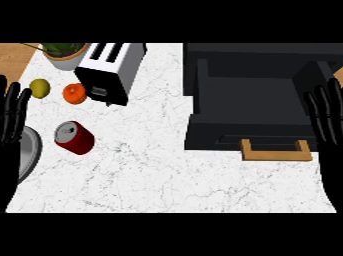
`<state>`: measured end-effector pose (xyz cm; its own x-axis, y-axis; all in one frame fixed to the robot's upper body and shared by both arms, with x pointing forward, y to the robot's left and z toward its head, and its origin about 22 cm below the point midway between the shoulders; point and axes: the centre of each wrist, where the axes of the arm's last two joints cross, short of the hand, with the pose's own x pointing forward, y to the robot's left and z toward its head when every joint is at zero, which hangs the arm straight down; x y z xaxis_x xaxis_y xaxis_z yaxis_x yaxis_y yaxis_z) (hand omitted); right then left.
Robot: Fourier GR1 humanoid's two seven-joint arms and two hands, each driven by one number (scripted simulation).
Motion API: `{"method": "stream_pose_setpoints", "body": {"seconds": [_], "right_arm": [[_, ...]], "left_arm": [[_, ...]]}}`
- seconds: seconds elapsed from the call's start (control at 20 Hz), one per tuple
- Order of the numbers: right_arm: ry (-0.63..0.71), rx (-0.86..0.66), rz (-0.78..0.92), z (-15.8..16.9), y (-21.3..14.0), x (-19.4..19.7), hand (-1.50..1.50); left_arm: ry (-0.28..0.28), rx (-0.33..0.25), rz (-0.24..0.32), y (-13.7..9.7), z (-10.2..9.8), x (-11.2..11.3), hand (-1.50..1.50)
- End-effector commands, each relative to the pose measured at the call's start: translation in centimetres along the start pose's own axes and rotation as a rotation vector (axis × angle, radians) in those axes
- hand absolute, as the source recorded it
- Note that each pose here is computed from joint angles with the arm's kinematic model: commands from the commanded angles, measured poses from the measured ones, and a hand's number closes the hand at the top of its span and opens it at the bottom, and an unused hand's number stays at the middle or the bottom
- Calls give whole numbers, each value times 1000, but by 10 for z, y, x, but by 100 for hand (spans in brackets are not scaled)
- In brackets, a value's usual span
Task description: Pick up the can, place it into the drawer and close the drawer
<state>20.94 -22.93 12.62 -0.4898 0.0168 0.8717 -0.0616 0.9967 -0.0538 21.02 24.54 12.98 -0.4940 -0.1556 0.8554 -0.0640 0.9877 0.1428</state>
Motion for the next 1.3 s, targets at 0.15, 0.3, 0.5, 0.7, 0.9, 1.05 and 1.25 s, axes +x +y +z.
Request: {"method": "stream_pose_setpoints", "body": {"seconds": [0.15, 0.3, 0.5, 0.7, 0.9, 1.05, 1.25], "right_arm": [[4, 13, 16, 1, -4, -6, -150], [267, -199, 49, 25, -18, -23, -150], [299, -236, 101, 29, -42, -5, -150], [319, -239, 110, 40, -46, 9, -150], [330, -251, 99, 50, -55, 2, -150], [316, -232, 96, 64, -78, -2, -150], [300, -236, 97, 86, -83, 6, -150]], "left_arm": [[-44, -219, 199, 37, -4, -14, -150], [274, -258, 87, 57, 8, -37, -150], [328, -318, 109, 95, 0, -31, -150], [330, -326, 135, 133, 12, -26, -150], [319, -331, 133, 150, 3, -5, -150], [347, -337, 143, 149, -1, -6, -150], [365, -309, 150, 157, 6, 12, -150]]}}
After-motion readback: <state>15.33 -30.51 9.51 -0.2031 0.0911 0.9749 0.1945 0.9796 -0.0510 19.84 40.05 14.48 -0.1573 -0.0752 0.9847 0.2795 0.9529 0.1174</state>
